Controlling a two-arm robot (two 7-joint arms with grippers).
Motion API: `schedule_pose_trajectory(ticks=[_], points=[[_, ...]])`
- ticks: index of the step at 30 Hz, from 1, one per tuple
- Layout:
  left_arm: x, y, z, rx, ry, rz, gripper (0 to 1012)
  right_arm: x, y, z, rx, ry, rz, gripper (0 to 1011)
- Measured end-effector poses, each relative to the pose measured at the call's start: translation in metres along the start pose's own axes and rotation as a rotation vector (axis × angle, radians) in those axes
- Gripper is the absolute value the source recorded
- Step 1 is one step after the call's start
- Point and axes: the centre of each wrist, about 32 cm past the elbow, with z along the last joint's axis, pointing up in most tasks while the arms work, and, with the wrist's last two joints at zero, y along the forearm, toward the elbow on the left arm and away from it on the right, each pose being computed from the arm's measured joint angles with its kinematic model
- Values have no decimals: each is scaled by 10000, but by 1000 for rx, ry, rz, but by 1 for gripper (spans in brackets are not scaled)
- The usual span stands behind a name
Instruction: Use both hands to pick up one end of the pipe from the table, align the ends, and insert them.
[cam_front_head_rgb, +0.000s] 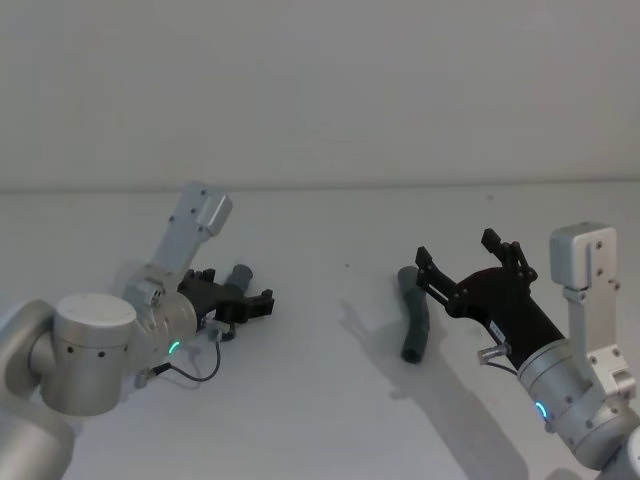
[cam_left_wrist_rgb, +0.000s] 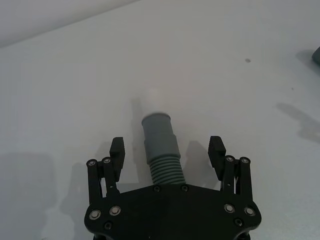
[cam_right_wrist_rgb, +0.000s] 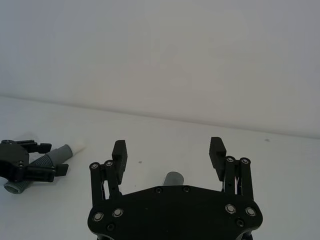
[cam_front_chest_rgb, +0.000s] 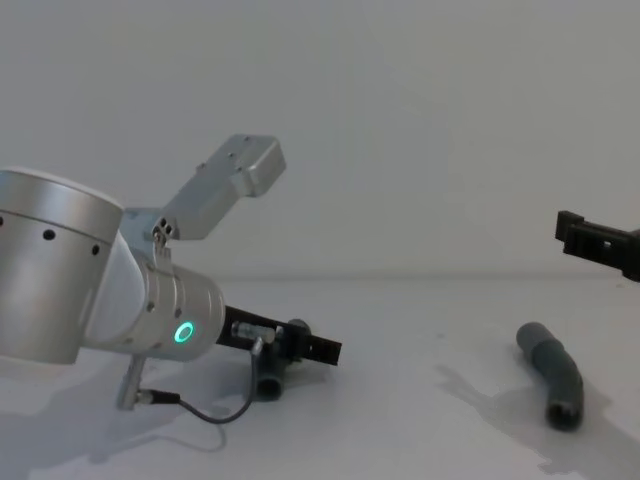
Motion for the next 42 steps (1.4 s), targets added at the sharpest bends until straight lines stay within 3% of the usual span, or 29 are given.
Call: schedule_pose_trajectory(ticks=[23, 30, 42], points=[[6, -43, -49, -16, -13, 9, 979, 0, 0, 0, 0, 0, 0, 1000], [6, -48, -54, -19, -14, 9, 834, 0, 0, 0, 0, 0, 0, 1000], [5, -51, -57, -21, -15, 9, 441, 0, 0, 0, 0, 0, 0, 1000]])
